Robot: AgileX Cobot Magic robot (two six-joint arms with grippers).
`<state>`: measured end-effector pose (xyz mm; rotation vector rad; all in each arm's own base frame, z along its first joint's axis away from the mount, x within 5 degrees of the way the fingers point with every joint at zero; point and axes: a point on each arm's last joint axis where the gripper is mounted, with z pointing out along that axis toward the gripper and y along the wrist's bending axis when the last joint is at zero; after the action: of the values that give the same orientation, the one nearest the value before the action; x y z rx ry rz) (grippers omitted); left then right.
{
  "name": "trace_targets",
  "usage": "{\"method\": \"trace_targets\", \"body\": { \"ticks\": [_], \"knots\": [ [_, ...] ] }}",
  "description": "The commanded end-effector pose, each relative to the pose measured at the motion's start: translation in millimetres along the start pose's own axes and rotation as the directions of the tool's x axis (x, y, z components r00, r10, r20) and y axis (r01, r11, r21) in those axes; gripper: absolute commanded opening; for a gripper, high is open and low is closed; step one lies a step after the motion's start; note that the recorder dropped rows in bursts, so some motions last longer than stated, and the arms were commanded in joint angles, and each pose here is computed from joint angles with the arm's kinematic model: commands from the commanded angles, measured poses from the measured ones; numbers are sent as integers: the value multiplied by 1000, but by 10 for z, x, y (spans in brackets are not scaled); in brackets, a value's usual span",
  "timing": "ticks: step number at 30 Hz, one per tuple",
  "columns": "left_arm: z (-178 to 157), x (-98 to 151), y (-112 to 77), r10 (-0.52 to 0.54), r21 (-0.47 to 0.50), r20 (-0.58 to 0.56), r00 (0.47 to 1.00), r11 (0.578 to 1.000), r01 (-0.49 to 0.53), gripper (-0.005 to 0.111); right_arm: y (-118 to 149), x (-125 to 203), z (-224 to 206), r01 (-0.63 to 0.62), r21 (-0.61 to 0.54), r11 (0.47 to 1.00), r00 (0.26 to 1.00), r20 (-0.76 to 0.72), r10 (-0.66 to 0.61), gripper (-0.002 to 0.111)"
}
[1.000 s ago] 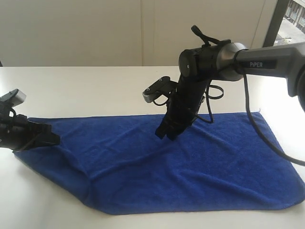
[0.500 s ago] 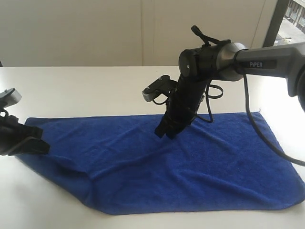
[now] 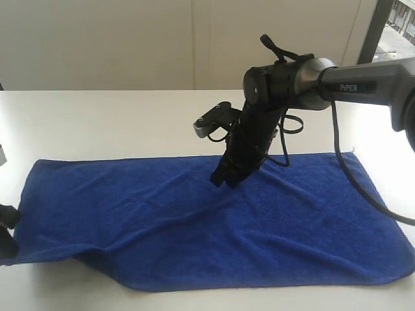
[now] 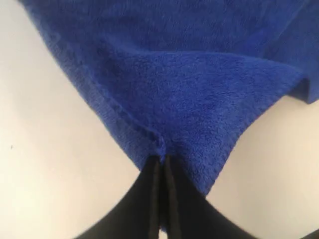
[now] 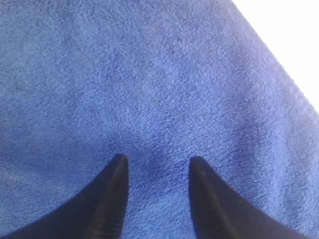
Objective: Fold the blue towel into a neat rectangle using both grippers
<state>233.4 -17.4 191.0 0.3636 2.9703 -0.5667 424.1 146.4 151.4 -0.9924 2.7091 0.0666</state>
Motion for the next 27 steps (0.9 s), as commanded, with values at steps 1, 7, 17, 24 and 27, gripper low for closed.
{"method": "trace_targets", "body": {
  "ticks": [1,7,17,24,27],
  "knots": [
    [68,203,44,-43,-63,-122,992,997,36,0,-4,10,14,-4,-7,1000,1000,1,4,38],
    [128,330,116,-86,-139,-182,980,988,61,0,-7,1,14,-6,-4,1000,1000,10,6,38],
    [130,307,131,-74,-151,-156,985,987,50,33,-1,-5,14,-14,-11,1000,1000,17,14,38],
    [101,297,120,-74,-144,-174,982,988,49,66,-1,-5,14,-14,-11,1000,1000,17,14,38],
    [1,178,110,-75,-151,-136,988,987,54,65,-1,-9,-5,-9,-9,1000,1000,21,9,38]
  ]
}}
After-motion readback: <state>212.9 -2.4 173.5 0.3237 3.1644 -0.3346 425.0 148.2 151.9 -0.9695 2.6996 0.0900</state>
